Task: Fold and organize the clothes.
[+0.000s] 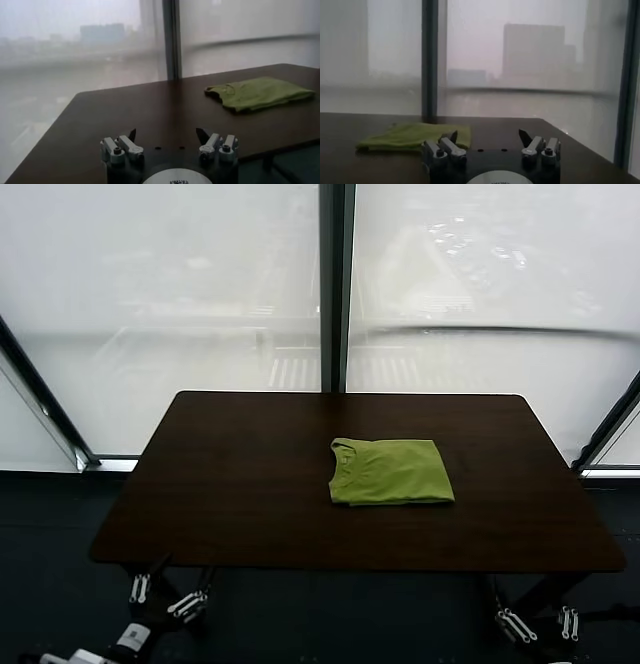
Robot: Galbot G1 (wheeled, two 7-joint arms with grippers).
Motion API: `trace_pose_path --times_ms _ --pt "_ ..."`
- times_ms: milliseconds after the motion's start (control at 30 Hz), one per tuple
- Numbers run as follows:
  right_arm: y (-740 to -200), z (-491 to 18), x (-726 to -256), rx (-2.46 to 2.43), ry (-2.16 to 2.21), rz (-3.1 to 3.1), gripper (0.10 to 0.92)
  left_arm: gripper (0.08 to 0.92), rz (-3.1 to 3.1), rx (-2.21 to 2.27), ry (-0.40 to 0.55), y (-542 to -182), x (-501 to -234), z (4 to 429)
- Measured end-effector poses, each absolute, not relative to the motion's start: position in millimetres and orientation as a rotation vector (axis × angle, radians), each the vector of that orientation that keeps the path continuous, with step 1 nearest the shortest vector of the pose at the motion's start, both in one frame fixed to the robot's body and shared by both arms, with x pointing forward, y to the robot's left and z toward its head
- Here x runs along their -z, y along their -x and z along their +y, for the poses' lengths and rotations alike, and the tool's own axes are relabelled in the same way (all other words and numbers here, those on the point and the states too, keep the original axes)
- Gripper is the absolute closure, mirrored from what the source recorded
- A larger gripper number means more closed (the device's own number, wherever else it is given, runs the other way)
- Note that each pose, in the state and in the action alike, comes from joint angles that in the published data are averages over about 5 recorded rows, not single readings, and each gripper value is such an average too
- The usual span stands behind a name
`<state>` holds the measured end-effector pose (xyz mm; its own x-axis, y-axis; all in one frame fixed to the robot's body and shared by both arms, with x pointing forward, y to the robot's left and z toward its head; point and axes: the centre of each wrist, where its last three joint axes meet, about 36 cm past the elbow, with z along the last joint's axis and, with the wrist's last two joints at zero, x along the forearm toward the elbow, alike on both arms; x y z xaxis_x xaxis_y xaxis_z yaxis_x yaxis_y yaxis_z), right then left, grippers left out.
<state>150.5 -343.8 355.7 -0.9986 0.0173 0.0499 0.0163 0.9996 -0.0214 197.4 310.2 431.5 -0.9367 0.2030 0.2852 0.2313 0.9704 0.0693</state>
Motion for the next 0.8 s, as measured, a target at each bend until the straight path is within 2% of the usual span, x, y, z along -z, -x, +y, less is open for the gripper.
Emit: trace_pose_path --times_ms 267,800 --pt "-138.8 -334.0 -356.5 -0.014 -0.003 -3.007 0.115 0.092 -2.779 0.112 0.269 -188.7 -437.7 311.8" --pt "-136.0 -325.9 -358.4 0.001 -0.030 -2.970 0.115 0.092 -2.766 0.107 0.275 -182.4 -438.2 313.7"
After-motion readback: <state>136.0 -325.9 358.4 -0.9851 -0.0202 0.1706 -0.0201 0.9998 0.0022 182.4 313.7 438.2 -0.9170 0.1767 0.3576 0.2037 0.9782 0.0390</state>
